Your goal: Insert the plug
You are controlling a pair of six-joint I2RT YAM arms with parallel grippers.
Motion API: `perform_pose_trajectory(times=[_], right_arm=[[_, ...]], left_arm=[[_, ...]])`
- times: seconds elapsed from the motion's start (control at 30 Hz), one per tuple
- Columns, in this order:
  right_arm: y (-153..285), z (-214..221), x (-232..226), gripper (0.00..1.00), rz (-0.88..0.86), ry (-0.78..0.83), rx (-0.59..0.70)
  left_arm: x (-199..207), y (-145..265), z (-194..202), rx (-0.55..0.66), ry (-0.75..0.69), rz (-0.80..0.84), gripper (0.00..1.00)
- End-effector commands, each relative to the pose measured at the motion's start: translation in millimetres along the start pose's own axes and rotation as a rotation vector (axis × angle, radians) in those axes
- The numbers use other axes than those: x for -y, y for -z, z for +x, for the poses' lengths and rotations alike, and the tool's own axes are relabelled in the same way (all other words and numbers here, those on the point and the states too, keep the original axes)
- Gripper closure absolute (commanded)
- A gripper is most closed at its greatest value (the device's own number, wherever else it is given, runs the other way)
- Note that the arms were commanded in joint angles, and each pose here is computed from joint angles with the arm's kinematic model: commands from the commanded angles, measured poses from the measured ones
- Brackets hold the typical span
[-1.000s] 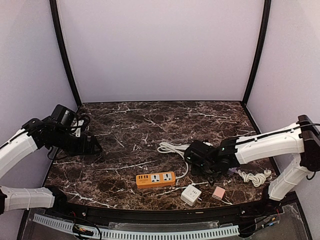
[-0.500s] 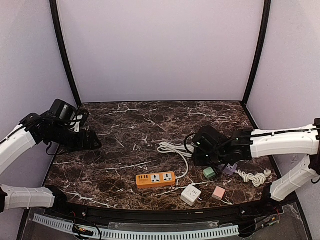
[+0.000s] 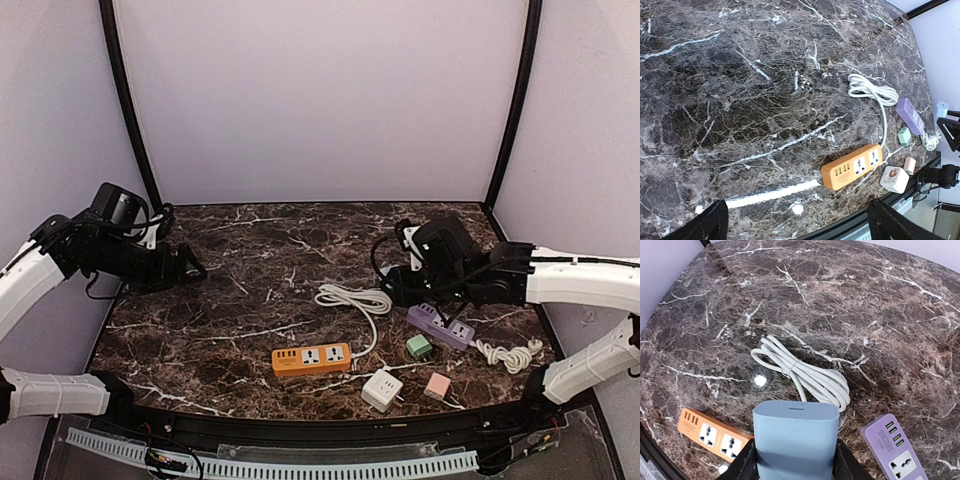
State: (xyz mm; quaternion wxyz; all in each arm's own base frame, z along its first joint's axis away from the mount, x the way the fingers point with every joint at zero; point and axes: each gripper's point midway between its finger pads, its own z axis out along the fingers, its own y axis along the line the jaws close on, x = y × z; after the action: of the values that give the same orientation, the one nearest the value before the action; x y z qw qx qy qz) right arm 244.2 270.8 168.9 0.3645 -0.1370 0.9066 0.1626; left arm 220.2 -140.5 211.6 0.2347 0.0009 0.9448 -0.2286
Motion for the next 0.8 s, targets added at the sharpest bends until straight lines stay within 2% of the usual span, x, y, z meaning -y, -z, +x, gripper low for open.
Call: perform_pose_trajectory(times=[0.0,0.37,0.6,0.77], right_arm=[[19.4,-37.6,-24.6,1.00,-0.141,0.129,0.139],[55.3,-60.3,-51.7,1.00,-0.330,0.333,0.383],[54.7,-54.0,-85.8,1.00,-0.505,0.433,0.404],[47.1,-50.2,-109.3,1.00,-0.604,0.475,0.357]], left_arm=[[24.6,10.3,-5.8,-0.010,0.021,0.101,0.03],[94.7,18.3,-29.0,-0.088,0.060,0.417,0.08],[123.4,15.3,-42.5,-0.144,0.078,0.543,0.13],[128.0,8.5,-45.5,-0.153,0.065,0.548,0.14]])
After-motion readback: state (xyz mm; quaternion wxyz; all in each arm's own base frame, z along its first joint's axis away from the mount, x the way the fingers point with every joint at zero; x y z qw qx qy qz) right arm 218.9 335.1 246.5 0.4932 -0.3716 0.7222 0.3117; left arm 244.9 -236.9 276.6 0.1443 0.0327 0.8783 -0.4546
